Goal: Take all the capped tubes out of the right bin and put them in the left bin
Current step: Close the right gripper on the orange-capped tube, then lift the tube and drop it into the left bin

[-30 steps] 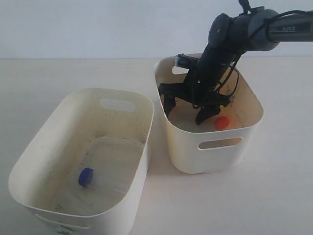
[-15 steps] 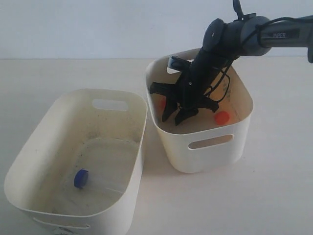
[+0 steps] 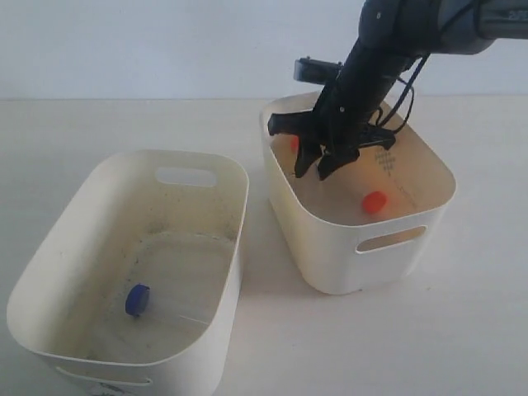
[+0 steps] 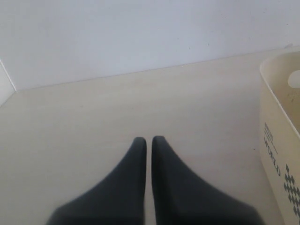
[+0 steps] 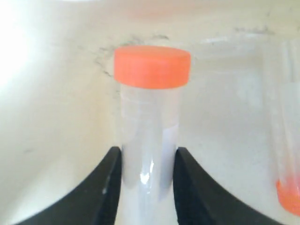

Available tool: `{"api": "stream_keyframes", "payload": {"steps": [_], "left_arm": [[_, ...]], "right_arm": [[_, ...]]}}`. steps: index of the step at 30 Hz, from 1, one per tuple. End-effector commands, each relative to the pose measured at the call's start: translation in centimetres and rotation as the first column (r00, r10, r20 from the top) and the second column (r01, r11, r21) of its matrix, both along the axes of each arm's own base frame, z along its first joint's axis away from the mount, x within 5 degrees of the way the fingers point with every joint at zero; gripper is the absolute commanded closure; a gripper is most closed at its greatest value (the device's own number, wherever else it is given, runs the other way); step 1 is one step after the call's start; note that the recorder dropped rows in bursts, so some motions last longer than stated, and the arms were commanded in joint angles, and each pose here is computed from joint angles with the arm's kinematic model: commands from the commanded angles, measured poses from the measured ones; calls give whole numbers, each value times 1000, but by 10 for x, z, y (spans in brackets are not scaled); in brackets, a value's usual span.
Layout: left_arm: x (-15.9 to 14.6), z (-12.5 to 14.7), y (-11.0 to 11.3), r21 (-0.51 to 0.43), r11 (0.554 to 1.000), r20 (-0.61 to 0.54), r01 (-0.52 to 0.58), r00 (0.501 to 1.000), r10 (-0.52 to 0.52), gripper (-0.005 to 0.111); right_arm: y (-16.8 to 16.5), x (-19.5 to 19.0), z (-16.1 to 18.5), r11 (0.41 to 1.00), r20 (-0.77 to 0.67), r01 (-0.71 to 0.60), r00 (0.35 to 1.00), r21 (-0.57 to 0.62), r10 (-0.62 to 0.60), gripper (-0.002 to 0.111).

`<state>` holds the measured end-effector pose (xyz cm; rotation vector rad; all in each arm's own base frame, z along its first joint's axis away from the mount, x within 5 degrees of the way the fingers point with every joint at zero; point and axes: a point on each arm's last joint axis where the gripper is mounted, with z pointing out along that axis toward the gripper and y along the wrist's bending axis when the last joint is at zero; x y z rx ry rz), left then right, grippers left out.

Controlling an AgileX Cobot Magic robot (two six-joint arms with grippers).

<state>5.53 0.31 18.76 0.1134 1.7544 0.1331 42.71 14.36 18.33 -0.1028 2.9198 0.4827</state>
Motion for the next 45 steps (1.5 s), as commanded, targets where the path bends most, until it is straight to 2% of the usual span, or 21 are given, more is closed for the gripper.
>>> {"api": "stream_keyframes", "payload": {"steps": [1,6,10,15,20,22,25,31,36,39,43,44,45], "left_arm": [[0,2,0,-13,1000,15,-2,1000,2,102],[0,2,0,-13,1000,15,-2,1000,2,102],[0,2,0,-13,1000,15,-2,1000,2,102],[0,2,0,-13,1000,15,-2,1000,2,102],[0,2,0,-13,1000,15,-2,1000,2,102],[0,2,0,-13,1000,15,-2,1000,2,102],[0,2,0,-13,1000,15,-2,1000,2,102],[0,2,0,-13,1000,15,-2,1000,2,102],[0,2,0,-13,1000,15,-2,1000,2,102],[0,2,0,-13,1000,15,-2,1000,2,102],[0,2,0,-13,1000,15,-2,1000,2,102],[0,2,0,-13,1000,15,-2,1000,2,102],[0,2,0,-13,1000,15,-2,1000,2,102]], "right_arm": [[-2,-5,32,1000,73,-14,997,15,13,108],[-5,-14,64,999,139,-26,990,30,22,108],[-5,-28,96,994,186,-85,980,63,72,108],[4,-54,131,956,231,-262,946,133,227,108],[28,-82,152,871,261,-449,881,200,394,108],[45,-92,154,817,293,-540,830,202,476,108],[70,-108,154,723,339,-676,720,145,605,108],[110,-123,136,624,344,-778,608,74,716,108],[117,-118,129,643,355,-765,615,50,704,108],[116,-116,129,650,363,-759,617,41,698,94],[116,-115,129,653,368,-757,616,31,696,61],[115,-115,128,656,366,-755,618,29,695,59],[115,-115,128,656,364,-754,620,31,695,63]]}}
